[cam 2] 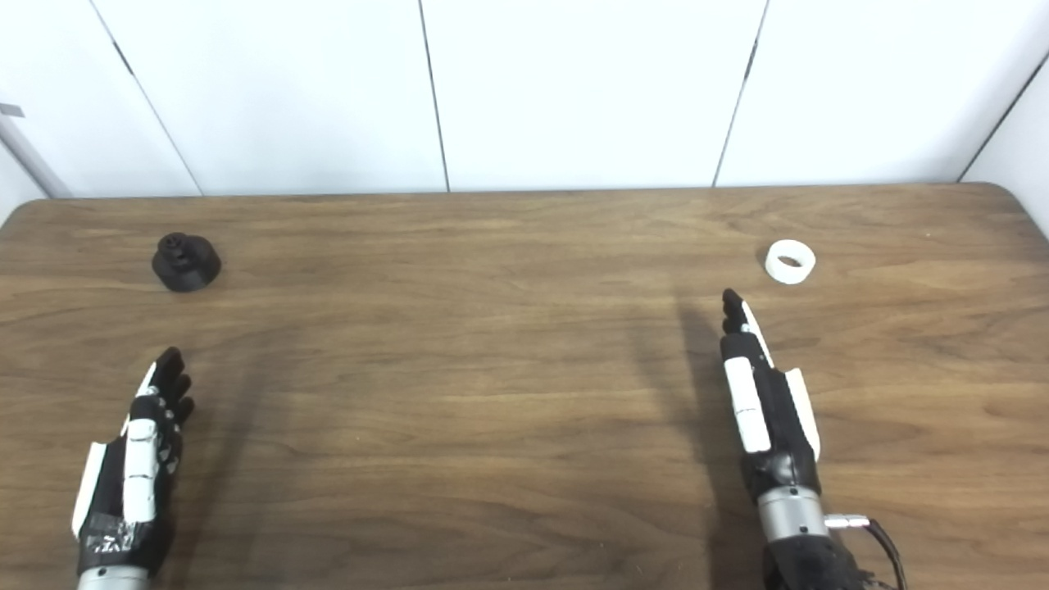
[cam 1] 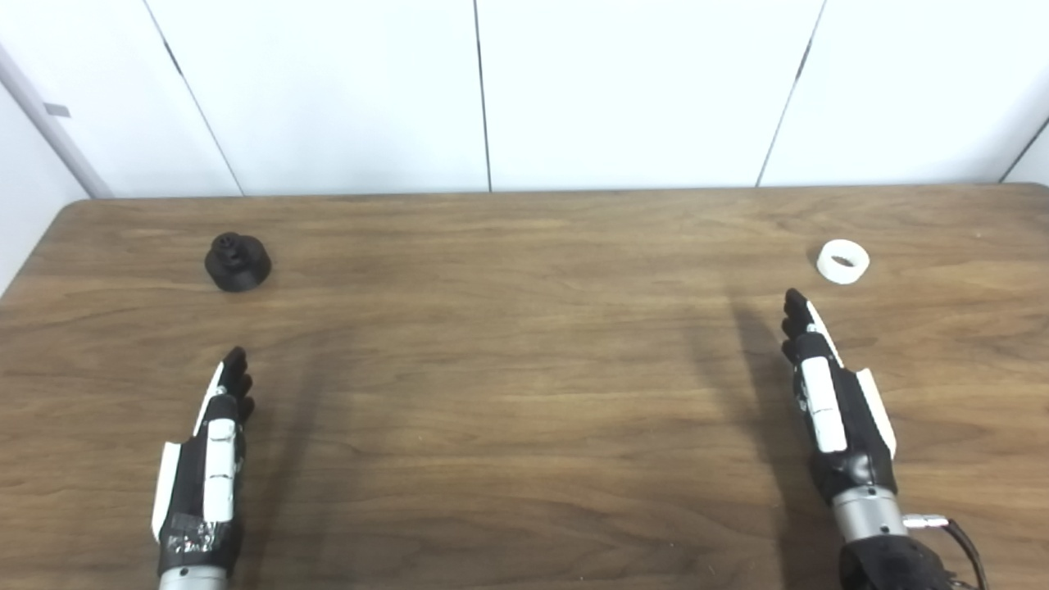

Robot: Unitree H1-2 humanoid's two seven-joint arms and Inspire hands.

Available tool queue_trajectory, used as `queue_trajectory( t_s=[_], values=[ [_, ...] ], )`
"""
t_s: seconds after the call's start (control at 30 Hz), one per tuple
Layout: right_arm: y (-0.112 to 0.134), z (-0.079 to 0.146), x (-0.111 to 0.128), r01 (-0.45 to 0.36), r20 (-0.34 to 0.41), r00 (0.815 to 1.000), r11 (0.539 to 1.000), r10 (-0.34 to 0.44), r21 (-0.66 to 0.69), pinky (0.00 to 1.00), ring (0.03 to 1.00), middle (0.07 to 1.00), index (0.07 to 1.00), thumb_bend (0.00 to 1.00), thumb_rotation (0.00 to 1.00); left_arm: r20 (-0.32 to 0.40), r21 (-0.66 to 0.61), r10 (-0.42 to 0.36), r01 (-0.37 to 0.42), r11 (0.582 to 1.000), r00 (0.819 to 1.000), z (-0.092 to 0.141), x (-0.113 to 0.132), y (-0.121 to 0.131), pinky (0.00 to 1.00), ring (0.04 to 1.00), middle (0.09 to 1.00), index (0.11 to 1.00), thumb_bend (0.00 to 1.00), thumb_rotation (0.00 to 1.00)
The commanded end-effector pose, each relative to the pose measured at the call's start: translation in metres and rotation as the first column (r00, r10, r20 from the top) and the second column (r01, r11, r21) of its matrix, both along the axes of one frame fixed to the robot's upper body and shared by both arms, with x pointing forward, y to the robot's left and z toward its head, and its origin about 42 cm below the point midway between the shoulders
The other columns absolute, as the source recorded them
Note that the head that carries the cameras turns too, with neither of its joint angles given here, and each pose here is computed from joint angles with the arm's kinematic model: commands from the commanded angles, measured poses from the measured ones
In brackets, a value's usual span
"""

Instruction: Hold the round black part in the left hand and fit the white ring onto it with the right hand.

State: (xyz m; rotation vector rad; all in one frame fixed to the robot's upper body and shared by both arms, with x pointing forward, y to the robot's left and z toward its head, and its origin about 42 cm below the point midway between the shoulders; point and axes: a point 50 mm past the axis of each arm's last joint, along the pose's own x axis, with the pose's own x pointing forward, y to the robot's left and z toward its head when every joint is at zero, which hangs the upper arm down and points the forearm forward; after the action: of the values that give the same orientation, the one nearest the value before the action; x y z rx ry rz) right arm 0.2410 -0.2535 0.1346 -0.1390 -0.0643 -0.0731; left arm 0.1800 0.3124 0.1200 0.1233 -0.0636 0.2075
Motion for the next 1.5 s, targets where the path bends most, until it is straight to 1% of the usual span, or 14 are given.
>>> queue_trajectory(
  t_s=[0.0, 0.13, 0.23, 0.3, 0.6, 0.67, 0.93, 1.13, 1.3, 1.37, 1.47],
  values=[
    [0.001, 0.012, -0.001, 0.001, 0.058, 0.998, 1.0, -0.001, 0.005, 1.0, 0.996, 0.991, 0.962, 0.57, 1.0, 0.059, 0.021, -0.003, 0.002, 1.0, 0.998, 0.007, 0.002, 0.0, 1.0, 1.0, 1.0, 0.985, 0.48, 0.97],
    [0.0, 0.012, -0.001, 0.002, 0.053, 0.999, 1.0, -0.001, -0.014, 1.0, 0.997, 0.989, 0.96, 0.58, 1.0, 0.061, 0.017, -0.004, 0.003, 1.0, 0.998, 0.007, 0.002, -0.001, 1.0, 1.0, 1.0, 0.981, 0.48, 0.96],
    [0.001, 0.012, -0.001, 0.005, 0.047, 0.999, 1.0, -0.005, -0.011, 1.0, 0.998, 0.987, 0.962, 0.58, 1.0, 0.059, 0.014, -0.005, 0.005, 1.0, 0.998, 0.007, 0.002, -0.001, 1.0, 1.0, 1.0, 0.98, 0.46, 0.99],
    [0.001, 0.012, -0.001, 0.005, 0.047, 0.999, 1.0, -0.005, -0.01, 1.0, 0.992, 0.983, 0.96, 0.59, 1.0, 0.056, 0.017, -0.002, 0.001, 1.0, 0.998, 0.007, 0.002, -0.001, 1.0, 1.0, 1.0, 0.981, 0.47, 0.99],
    [0.002, 0.012, -0.002, 0.009, 0.048, 0.999, 1.0, -0.008, -0.012, 0.99, 0.991, 0.978, 0.954, 0.6, 1.0, 0.06, 0.026, -0.004, 0.002, 1.0, 0.998, 0.006, 0.001, -0.001, 1.0, 1.0, 1.0, 0.986, 0.49, 0.97],
    [0.001, 0.012, -0.003, 0.004, 0.047, 0.999, 1.0, -0.003, -0.008, 1.0, 0.993, 0.982, 0.959, 0.59, 1.0, 0.056, 0.025, -0.005, 0.003, 1.0, 0.998, 0.006, 0.0, -0.002, 1.0, 1.0, 1.0, 0.989, 0.49, 0.97],
    [-0.012, 0.005, -0.005, -0.009, 0.051, 0.999, 1.0, 0.009, -0.001, 1.0, 0.992, 0.985, 0.968, 0.53, 1.0, 0.057, 0.039, -0.014, 0.011, 0.999, 0.998, -0.002, -0.003, -0.015, 1.0, 1.0, 1.0, 0.975, 0.43, 0.98],
    [-0.017, 0.004, -0.005, -0.031, 0.053, 0.998, 0.999, 0.03, 0.015, 1.0, 1.0, 0.994, 0.984, 0.5, 1.0, 0.048, 0.036, -0.005, 0.003, 0.999, 0.999, -0.01, -0.005, -0.024, 1.0, 1.0, 1.0, 0.97, 0.52, 0.9],
    [-0.016, 0.005, -0.006, -0.048, 0.053, 0.998, 0.998, 0.046, 0.035, 1.0, 1.0, 1.0, 0.995, 0.44, 1.0, 0.04, 0.051, 0.005, -0.008, 0.999, 0.999, -0.015, -0.005, -0.029, 1.0, 1.0, 0.998, 0.965, 0.54, 0.88],
    [-0.014, 0.006, -0.006, -0.047, 0.057, 0.997, 0.998, 0.045, 0.037, 1.0, 1.0, 1.0, 0.995, 0.44, 1.0, 0.036, 0.041, 0.013, -0.015, 0.999, 0.999, -0.015, -0.006, -0.03, 1.0, 1.0, 0.995, 0.957, 0.53, 0.86],
    [-0.013, 0.008, -0.006, -0.048, 0.059, 0.997, 0.998, 0.046, 0.037, 1.0, 1.0, 1.0, 0.999, 0.4, 1.0, 0.03, 0.04, 0.02, -0.021, 0.999, 0.999, -0.016, -0.007, -0.031, 1.0, 1.0, 0.991, 0.955, 0.52, 0.85]
  ],
)
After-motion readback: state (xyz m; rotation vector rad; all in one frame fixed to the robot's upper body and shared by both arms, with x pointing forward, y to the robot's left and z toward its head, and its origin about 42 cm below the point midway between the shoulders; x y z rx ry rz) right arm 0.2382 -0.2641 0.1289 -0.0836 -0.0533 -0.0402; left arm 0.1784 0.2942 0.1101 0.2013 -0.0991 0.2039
